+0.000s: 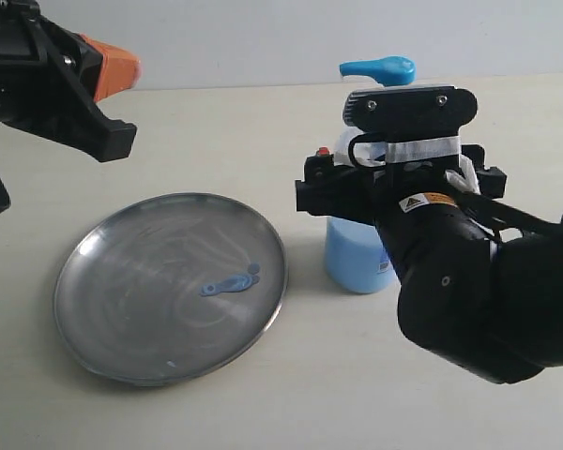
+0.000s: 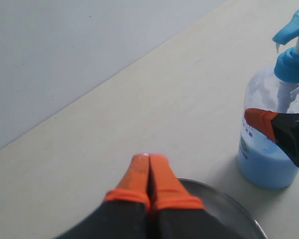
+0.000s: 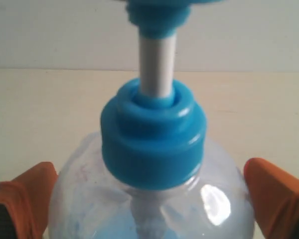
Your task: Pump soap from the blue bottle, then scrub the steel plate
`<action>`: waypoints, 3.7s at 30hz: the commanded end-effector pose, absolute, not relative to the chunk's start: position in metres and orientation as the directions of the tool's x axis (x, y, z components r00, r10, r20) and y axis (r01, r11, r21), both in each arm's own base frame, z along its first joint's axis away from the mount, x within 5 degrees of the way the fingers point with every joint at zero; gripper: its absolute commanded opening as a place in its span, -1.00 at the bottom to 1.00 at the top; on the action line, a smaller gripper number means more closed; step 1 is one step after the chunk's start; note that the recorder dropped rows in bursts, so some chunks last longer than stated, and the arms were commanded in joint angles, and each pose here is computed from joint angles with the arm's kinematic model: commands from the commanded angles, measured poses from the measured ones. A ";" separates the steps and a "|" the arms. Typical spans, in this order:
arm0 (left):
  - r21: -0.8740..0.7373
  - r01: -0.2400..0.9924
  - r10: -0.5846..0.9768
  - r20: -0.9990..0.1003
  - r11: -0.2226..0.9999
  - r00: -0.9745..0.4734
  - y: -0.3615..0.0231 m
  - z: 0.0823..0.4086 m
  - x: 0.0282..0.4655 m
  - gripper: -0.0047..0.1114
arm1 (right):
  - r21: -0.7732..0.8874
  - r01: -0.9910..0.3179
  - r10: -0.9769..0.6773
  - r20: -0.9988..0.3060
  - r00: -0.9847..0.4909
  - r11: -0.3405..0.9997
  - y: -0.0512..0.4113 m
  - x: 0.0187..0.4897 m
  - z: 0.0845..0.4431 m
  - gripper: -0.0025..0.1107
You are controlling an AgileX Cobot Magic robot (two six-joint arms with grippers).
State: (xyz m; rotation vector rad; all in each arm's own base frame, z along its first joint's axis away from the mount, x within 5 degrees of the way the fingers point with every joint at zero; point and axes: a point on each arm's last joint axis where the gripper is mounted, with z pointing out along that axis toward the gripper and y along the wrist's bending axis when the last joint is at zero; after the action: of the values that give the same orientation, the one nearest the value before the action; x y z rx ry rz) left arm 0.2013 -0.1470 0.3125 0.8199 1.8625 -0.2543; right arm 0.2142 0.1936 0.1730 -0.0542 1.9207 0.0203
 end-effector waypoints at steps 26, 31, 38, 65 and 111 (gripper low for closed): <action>0.175 0.642 0.426 -0.866 0.747 -0.260 -0.147 0.308 0.202 -0.92 | 0.033 -0.200 -0.097 -0.791 -0.605 0.979 0.191 0.189 0.189 0.75; 0.174 0.643 0.433 -0.860 0.746 -0.270 -0.148 0.305 0.202 -0.92 | 0.036 -0.206 -0.105 -0.768 -0.632 0.978 0.191 0.187 0.187 0.75; 0.173 0.644 0.441 -0.852 0.745 -0.281 -0.147 0.304 0.202 -0.92 | -0.035 -0.254 -0.196 -0.740 -0.643 0.967 0.187 0.183 0.184 0.75; 0.119 0.639 0.525 -0.692 0.760 -0.495 -0.134 0.275 0.188 -0.92 | 0.224 -0.623 -0.256 -0.770 -0.585 0.749 0.156 0.116 0.208 0.75; -0.159 0.508 0.306 -0.635 0.847 -0.709 -0.078 0.314 0.096 -0.92 | -0.381 -0.548 -0.663 -0.515 -0.543 0.745 0.130 0.142 0.245 -0.96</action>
State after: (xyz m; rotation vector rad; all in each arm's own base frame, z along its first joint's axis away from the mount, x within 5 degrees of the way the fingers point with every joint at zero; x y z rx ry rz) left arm 0.0974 -0.0779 0.3139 0.5978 2.3996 -0.4184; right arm 0.1400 0.1320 0.2389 -0.9509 2.3428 -0.2447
